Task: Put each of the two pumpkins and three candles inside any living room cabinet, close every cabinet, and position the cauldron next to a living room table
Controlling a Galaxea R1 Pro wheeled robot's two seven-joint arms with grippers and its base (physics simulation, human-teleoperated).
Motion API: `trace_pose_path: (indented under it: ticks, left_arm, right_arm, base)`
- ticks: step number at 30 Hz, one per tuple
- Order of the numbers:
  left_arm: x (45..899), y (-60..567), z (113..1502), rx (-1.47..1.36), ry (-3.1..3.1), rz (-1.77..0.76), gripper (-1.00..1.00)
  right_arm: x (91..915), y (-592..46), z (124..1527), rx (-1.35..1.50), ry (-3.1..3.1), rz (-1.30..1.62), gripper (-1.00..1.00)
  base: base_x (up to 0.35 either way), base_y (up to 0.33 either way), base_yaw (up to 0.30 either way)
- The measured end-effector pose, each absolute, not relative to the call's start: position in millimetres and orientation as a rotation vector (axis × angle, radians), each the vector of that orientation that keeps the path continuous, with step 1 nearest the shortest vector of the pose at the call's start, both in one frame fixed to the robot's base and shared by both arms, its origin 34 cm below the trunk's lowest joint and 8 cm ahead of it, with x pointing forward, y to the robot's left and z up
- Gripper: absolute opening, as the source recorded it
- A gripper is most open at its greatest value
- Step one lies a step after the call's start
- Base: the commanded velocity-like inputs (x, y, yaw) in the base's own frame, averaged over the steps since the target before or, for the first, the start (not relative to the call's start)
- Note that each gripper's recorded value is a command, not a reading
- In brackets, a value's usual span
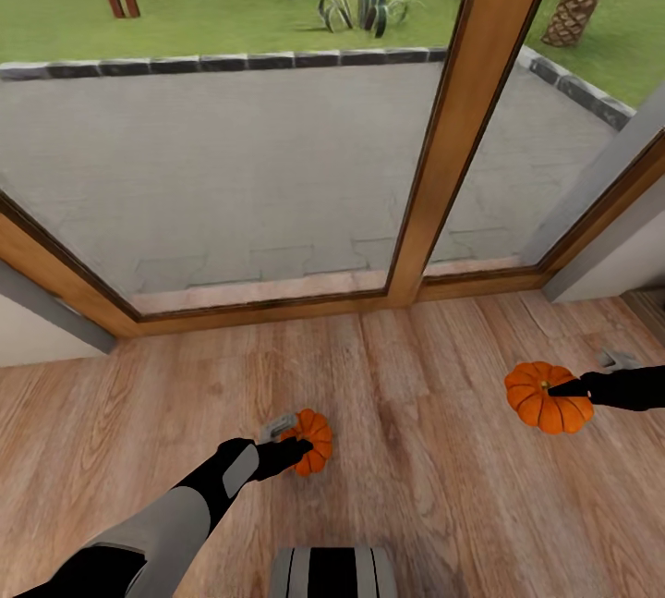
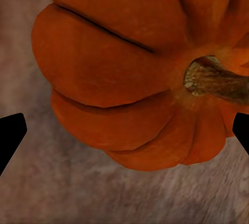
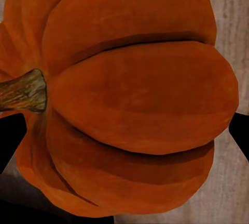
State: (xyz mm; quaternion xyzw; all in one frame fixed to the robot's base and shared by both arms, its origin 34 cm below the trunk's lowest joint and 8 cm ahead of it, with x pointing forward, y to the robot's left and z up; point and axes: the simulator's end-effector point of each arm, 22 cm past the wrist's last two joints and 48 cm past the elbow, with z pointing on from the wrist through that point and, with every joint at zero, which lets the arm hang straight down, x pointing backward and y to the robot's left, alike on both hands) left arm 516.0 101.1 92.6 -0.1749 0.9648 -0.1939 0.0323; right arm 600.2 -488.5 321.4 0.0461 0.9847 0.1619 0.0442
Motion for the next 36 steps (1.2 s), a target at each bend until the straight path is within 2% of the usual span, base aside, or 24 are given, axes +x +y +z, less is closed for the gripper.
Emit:
trace_pose_path:
  ticks: [10, 36]
  left_arm:
    - [516, 101, 93, -0.538, 2.97, -0.597, 1.0]
    - [520, 99, 83, -0.581, 2.947, -0.613, 1.0]
  right_arm:
    - [600, -488, 321, 0.14, 3.01, 0.494, -1.0]
    - [594, -488, 304, 0.148, 3.043, 0.498, -1.0]
  base:
    - [0.116, 0.0, 0.0]
    - [0.002, 0.0, 0.0]
